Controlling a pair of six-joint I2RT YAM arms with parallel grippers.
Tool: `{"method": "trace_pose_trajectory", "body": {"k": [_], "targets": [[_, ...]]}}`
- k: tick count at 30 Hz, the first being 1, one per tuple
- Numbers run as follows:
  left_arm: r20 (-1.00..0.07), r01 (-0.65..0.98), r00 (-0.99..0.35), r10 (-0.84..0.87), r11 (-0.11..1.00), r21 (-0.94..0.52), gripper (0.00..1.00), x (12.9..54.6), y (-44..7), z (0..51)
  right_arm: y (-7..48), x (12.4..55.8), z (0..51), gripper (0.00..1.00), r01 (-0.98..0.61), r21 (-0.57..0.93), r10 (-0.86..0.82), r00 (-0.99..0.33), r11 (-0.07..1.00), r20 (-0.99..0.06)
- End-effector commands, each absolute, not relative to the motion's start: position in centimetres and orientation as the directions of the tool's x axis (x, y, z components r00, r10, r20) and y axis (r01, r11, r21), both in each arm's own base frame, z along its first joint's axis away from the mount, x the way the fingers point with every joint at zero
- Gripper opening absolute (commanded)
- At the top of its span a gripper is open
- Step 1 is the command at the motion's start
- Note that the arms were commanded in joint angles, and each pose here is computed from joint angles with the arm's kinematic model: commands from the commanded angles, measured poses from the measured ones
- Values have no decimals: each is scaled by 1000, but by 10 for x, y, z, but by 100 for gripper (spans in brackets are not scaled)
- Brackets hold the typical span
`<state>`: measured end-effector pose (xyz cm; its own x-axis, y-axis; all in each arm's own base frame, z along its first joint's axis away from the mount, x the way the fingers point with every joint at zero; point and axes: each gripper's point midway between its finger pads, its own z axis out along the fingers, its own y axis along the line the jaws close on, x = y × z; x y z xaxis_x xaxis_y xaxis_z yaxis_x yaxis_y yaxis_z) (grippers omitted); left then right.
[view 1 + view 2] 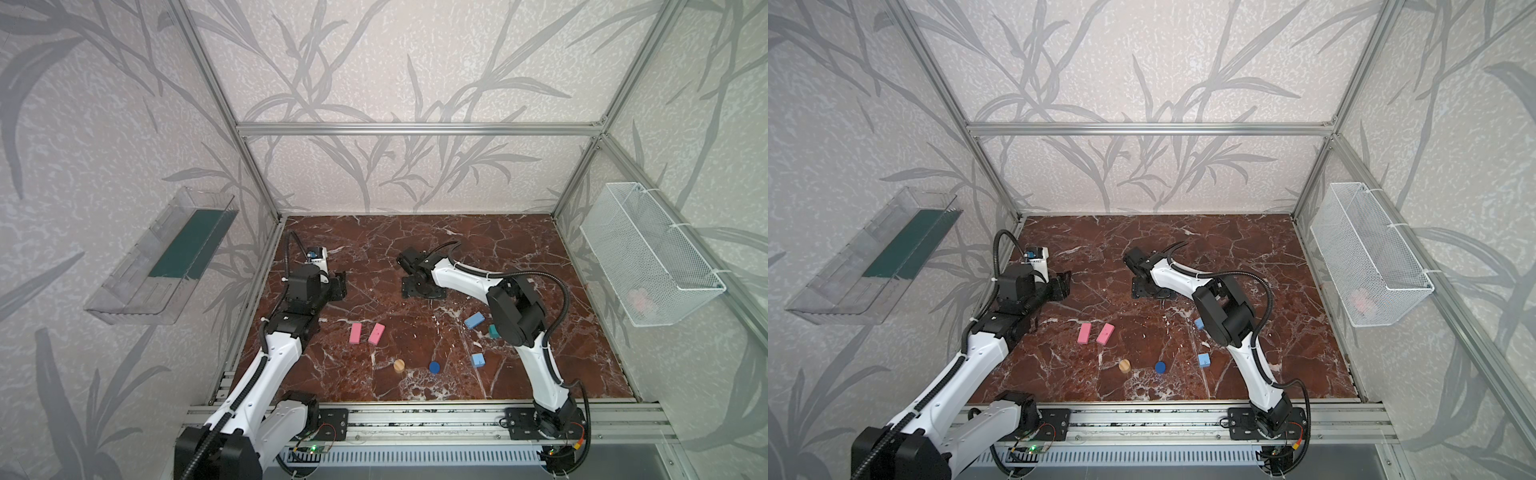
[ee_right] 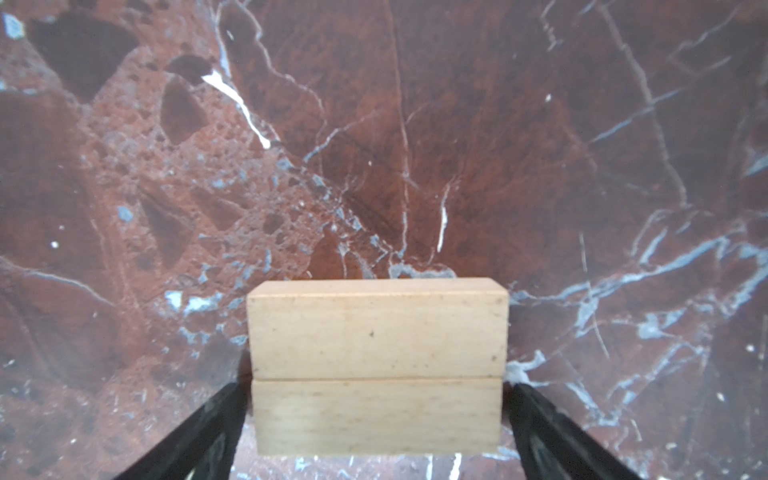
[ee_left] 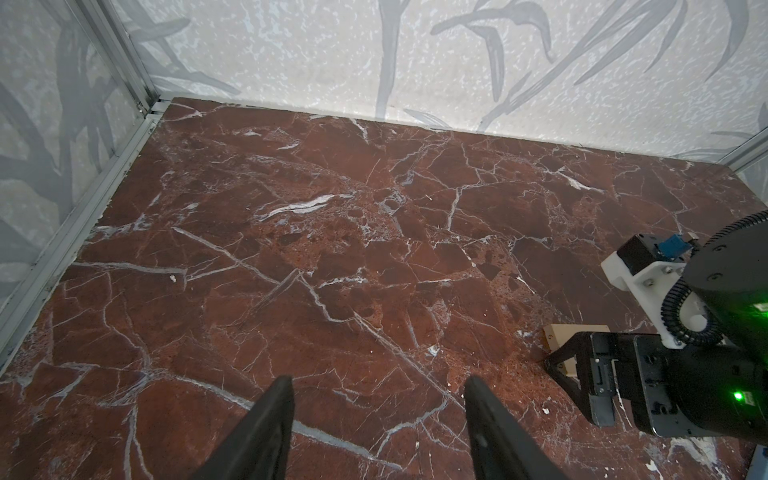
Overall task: Build the wood block tower
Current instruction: 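Open the right gripper to release the bar on top of the other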
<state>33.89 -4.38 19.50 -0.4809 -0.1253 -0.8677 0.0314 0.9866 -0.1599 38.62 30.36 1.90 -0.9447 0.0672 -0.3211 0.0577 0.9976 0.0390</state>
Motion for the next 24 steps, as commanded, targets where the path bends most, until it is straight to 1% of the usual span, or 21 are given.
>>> {"method": "trace_pose_trajectory", "body": {"k": [1,24], "targets": [[-881,35,-459,-115,989,-147,64,339,-43,205,294,383,27,99,61,11,61,-945,998,-322],[-883,36,-455,-114,989,-146,64,338,-43,206,298,387,57,99,46,43,59,-927,998,-369]]}}
